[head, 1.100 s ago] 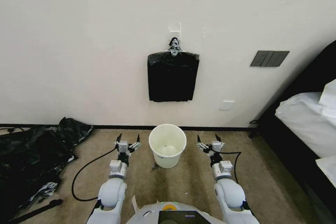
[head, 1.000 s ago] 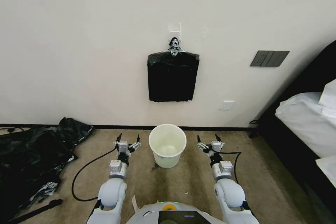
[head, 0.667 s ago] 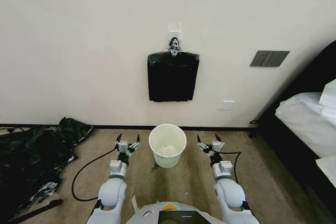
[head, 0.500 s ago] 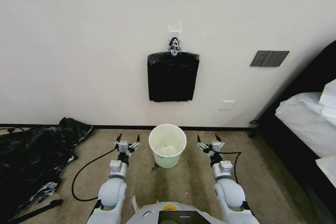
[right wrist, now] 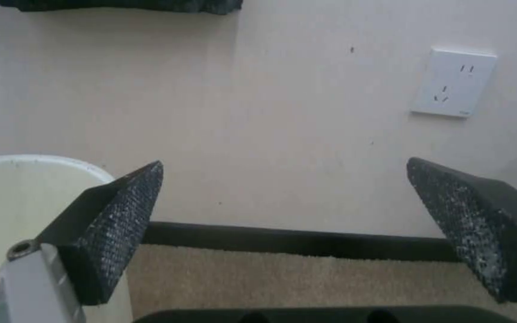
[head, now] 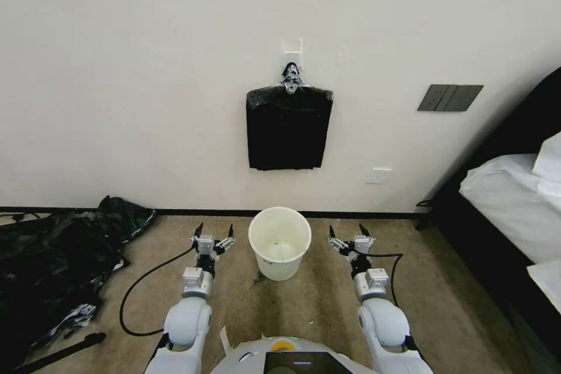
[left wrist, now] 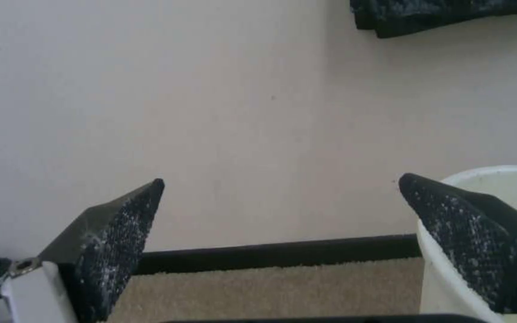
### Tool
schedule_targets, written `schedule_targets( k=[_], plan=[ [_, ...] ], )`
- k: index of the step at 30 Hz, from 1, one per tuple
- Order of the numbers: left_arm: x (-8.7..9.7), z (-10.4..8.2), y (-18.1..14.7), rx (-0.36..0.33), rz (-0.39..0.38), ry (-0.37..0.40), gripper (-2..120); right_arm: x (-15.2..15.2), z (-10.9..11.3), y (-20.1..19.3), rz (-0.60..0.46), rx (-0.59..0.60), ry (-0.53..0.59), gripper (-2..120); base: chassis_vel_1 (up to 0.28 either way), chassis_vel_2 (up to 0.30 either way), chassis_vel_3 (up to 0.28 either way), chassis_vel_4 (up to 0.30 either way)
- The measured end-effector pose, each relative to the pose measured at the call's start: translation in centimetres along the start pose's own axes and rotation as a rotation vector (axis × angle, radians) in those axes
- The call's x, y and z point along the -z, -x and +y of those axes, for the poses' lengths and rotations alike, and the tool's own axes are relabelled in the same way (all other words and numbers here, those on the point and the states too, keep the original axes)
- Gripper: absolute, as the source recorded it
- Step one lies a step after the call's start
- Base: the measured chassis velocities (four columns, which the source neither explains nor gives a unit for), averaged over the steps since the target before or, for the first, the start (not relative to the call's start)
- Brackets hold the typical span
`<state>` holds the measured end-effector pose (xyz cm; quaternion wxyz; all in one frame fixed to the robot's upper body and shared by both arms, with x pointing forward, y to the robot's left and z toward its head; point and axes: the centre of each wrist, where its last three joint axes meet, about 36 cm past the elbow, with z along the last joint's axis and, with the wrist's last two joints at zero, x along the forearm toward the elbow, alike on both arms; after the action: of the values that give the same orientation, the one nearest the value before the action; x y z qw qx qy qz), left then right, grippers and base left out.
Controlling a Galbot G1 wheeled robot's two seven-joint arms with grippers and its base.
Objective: Place a trash bag onto the trash bin.
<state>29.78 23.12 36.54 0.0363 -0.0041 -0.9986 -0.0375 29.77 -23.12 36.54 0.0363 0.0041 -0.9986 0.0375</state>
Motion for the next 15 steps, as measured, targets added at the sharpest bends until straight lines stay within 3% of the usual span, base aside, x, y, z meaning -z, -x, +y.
schedule_targets(
  k=[10,13,15],
  plan=[
    [0.1,0.1,-0.1,0.002,-0.001,0.000,100,0.3,-0.1,0.0,-0.004,0.000,0.005,100,0.000,0.000,0.000,0.000],
    [1.3,0.7,-0.7,0.016,-0.014,-0.004,100,1.8,-0.4,0.0,-0.019,-0.001,0.028,100,0.000,0.000,0.000,0.000],
    [3.4,1.6,-1.8,0.042,-0.037,-0.012,100,4.7,-1.0,-0.1,-0.054,-0.001,0.070,100,0.000,0.000,0.000,0.000]
  ],
)
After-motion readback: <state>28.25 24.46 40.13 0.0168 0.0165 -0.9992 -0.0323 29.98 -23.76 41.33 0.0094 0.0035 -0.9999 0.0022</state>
